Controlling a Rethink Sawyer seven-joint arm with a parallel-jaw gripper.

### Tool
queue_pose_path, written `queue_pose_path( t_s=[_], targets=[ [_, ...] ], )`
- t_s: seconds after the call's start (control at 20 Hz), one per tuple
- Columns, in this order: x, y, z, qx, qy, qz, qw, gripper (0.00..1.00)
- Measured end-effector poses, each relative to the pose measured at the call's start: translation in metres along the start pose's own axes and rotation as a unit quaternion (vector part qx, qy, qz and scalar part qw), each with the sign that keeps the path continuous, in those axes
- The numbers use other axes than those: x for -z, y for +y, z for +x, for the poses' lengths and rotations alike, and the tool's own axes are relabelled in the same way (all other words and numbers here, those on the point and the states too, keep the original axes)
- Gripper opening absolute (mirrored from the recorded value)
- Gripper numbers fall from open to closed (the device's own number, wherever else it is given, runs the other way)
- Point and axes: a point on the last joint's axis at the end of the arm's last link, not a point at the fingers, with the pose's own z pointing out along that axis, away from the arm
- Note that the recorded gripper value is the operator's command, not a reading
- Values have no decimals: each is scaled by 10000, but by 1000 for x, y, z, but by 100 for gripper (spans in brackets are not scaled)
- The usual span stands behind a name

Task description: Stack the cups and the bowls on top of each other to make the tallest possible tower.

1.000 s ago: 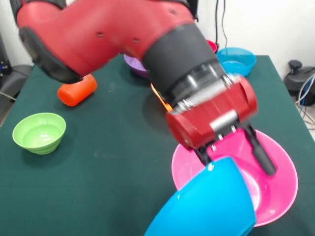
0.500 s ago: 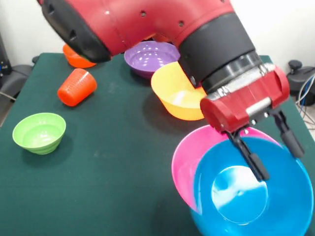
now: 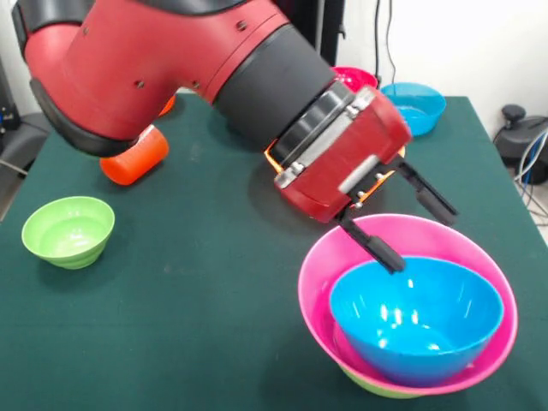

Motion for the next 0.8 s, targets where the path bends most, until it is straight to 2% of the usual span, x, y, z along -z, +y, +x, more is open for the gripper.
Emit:
queue_pose_path(
  t_s=[0.15,0.2,0.4,0.55,0.8],
  targets=[
    [2,-3,5,-111,89,-196,9997,100],
    [1,-1,7,-153,179,-316,9992,100],
    [-2,3,8,-194,300,-446,9984,100],
    [-5,6,8,-197,389,-511,9977,100],
    [-7,5,4,-149,413,-482,9979,100]
  ],
)
